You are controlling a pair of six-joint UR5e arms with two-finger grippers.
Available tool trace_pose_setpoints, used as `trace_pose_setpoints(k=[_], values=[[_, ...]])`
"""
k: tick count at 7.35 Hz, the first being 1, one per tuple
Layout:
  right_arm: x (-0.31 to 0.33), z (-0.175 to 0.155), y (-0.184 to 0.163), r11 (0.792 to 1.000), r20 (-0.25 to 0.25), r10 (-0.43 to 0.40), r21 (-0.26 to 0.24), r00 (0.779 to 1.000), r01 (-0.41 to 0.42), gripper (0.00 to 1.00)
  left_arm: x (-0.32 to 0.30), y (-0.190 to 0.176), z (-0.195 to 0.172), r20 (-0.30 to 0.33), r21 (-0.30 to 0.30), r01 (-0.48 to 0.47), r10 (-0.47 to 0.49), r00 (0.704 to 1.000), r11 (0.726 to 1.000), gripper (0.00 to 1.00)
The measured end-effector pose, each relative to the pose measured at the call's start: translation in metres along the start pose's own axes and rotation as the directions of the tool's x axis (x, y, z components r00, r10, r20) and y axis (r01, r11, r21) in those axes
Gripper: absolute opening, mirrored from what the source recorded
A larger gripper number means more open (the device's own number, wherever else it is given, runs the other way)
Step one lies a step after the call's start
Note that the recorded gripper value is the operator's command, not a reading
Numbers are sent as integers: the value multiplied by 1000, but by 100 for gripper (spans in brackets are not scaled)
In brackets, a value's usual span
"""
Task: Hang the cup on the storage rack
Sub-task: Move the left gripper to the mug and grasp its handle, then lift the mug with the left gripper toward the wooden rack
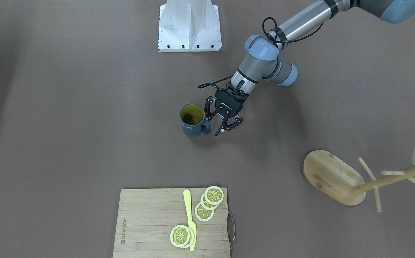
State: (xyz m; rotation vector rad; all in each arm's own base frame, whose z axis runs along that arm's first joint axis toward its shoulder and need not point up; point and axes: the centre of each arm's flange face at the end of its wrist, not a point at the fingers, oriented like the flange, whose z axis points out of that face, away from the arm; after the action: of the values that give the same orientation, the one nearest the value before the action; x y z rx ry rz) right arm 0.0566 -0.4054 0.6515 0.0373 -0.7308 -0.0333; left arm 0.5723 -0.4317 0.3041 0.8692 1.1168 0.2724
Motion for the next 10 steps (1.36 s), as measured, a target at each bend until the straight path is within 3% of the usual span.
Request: trace_pose_setpoints(k=[2, 7, 10], values=[[0, 0, 0, 1000, 0, 1, 0, 1000, -1, 100, 1, -1, 0, -1, 2, 1, -1, 1000, 1000, 44], [0, 0, 0, 1000, 0, 1, 0, 1000, -1, 100, 7, -7, -6, -51, 53, 7, -5, 999, 999, 1], [0, 0, 0, 1000, 1, -1, 0, 1000, 1, 100, 3, -10, -13, -75, 87, 17, -11, 997, 996, 0]])
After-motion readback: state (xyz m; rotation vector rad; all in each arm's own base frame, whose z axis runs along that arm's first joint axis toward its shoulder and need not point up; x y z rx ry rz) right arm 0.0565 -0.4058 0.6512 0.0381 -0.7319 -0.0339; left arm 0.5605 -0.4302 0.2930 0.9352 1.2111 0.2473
